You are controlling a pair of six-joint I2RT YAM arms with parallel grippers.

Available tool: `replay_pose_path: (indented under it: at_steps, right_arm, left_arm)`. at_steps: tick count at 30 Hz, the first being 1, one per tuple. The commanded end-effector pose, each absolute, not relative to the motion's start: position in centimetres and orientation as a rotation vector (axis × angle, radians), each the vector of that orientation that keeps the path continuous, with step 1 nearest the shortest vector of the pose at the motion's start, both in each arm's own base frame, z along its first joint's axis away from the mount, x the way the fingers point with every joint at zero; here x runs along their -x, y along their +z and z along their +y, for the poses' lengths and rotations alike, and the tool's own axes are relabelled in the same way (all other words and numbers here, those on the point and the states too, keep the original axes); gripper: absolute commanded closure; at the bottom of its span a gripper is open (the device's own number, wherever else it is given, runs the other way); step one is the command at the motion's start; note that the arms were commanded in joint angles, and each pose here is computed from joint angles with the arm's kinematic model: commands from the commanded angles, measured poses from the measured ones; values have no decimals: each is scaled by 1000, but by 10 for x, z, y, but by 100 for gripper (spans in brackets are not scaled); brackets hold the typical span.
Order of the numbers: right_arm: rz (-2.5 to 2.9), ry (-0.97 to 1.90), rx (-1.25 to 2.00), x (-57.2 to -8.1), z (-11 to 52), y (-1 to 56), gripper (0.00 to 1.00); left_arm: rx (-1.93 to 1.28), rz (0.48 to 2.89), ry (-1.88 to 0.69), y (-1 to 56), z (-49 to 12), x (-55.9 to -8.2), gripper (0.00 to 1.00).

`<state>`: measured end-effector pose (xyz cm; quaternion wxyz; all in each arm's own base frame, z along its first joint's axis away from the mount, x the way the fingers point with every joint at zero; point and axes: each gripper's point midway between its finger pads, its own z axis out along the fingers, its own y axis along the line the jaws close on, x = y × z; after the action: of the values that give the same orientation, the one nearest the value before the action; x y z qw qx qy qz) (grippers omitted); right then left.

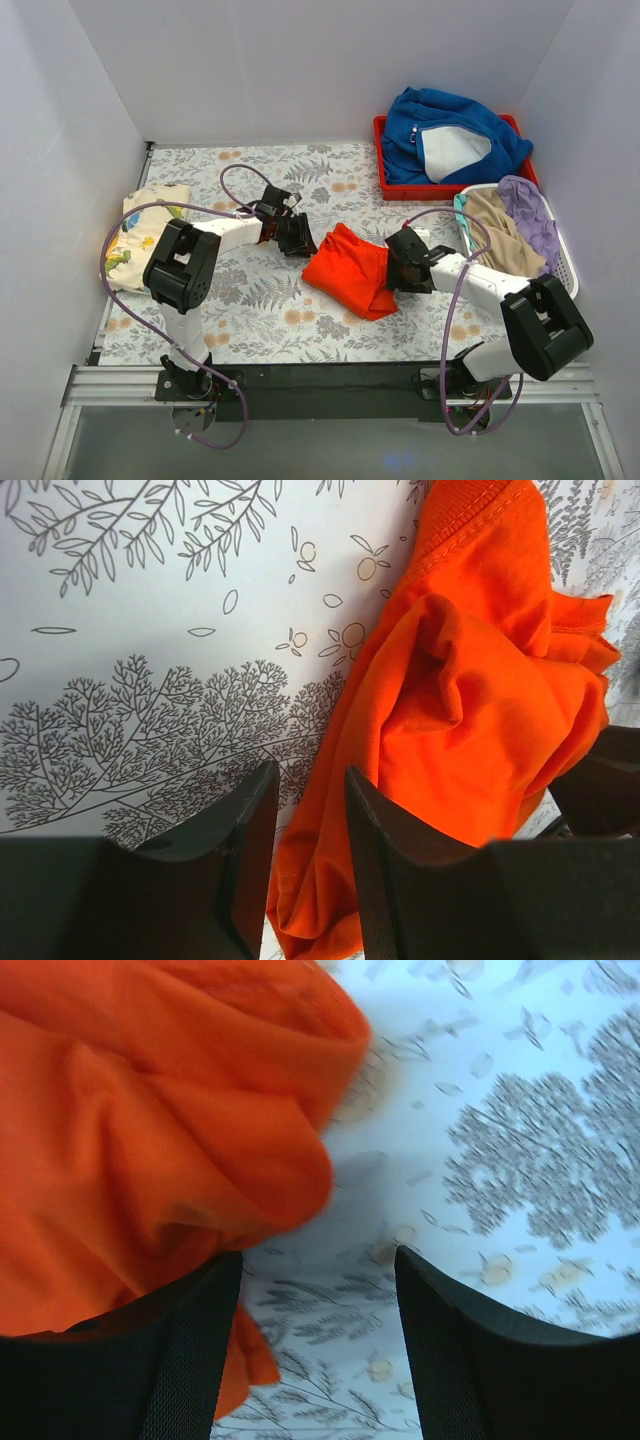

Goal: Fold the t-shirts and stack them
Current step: Fold the tshirt

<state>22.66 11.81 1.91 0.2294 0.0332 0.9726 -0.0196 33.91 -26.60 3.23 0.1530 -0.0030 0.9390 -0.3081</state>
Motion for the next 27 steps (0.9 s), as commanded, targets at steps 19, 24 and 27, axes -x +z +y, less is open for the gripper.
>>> replay_pose_path:
  at_steps: [19, 24, 27]
  right_arm:
    - [2679, 294, 395, -310, 226, 7, 34]
    - [2585, 211, 370, -322, 213, 36, 32]
    - [2479, 160, 336, -331, 201, 73, 30]
  left_arm:
    - [113, 2726, -813, 30, -256, -267, 69]
    - [145, 2682, -681, 39, -245, -287, 69]
    - [168, 2640, -544, 48, -229, -300, 68]
